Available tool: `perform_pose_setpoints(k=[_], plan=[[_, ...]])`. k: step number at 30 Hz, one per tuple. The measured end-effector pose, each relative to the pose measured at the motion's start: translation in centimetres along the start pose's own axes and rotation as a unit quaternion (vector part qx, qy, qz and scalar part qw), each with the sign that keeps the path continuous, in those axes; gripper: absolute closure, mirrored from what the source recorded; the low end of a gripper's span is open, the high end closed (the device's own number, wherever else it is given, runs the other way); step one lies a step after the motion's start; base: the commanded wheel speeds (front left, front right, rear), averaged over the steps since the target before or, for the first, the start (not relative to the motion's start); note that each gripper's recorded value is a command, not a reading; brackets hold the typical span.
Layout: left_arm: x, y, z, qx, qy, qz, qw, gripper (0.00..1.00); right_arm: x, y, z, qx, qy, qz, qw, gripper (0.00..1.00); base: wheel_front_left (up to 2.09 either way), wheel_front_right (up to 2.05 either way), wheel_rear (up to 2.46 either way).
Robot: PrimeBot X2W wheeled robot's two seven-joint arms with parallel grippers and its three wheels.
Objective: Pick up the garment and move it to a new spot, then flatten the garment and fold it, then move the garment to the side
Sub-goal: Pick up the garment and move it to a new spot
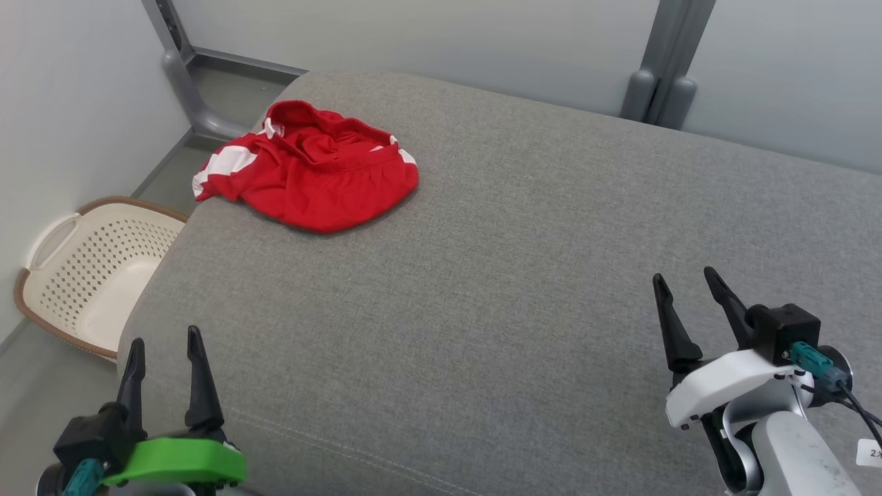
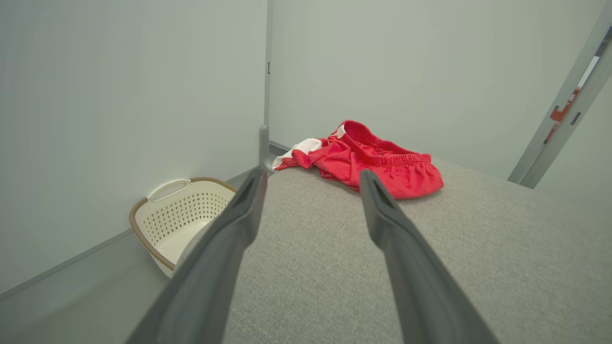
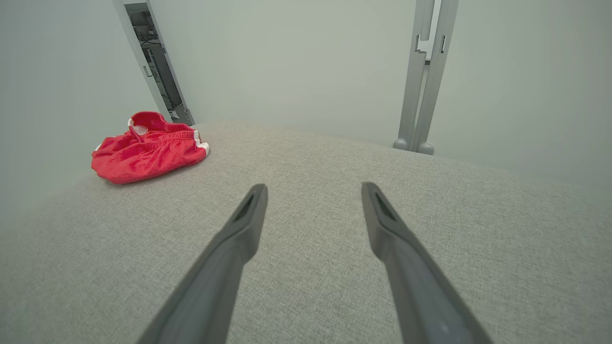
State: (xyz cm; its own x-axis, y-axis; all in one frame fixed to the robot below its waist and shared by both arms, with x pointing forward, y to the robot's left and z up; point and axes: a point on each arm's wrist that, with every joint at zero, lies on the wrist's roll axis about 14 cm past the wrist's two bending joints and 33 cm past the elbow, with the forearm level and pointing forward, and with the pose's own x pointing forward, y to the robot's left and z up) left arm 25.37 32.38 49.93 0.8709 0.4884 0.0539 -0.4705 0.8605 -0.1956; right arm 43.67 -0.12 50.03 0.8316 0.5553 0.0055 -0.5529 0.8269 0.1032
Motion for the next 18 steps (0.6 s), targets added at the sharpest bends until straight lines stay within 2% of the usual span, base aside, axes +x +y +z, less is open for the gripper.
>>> perform_pose_setpoints(k=[6,11,14,18], plan=[[3.7,-1.8,-0.9,-0.004,0.016,-0.016,1.0,0.0,-0.1,-0.9,-0.3,0.008,0.004,-0.011,1.0,0.0,0.0,0.0,0.0],[9.0,-2.5,-1.6,-0.017,0.046,0.006,0.999,0.0,0.6,-2.0,0.0,0.005,0.003,-0.014,1.0,0.0,0.0,0.0,0.0],[12.2,-3.4,-2.3,-0.027,0.079,0.01,0.996,0.0,1.2,-3.0,0.4,-0.001,-0.003,-0.016,1.0,0.0,0.0,0.0,0.0],[15.3,-3.9,-5.0,-0.041,0.158,0.027,0.986,0.0,2.0,-4.1,0.6,-0.007,-0.006,-0.017,1.0,0.0,0.0,0.0,0.0]])
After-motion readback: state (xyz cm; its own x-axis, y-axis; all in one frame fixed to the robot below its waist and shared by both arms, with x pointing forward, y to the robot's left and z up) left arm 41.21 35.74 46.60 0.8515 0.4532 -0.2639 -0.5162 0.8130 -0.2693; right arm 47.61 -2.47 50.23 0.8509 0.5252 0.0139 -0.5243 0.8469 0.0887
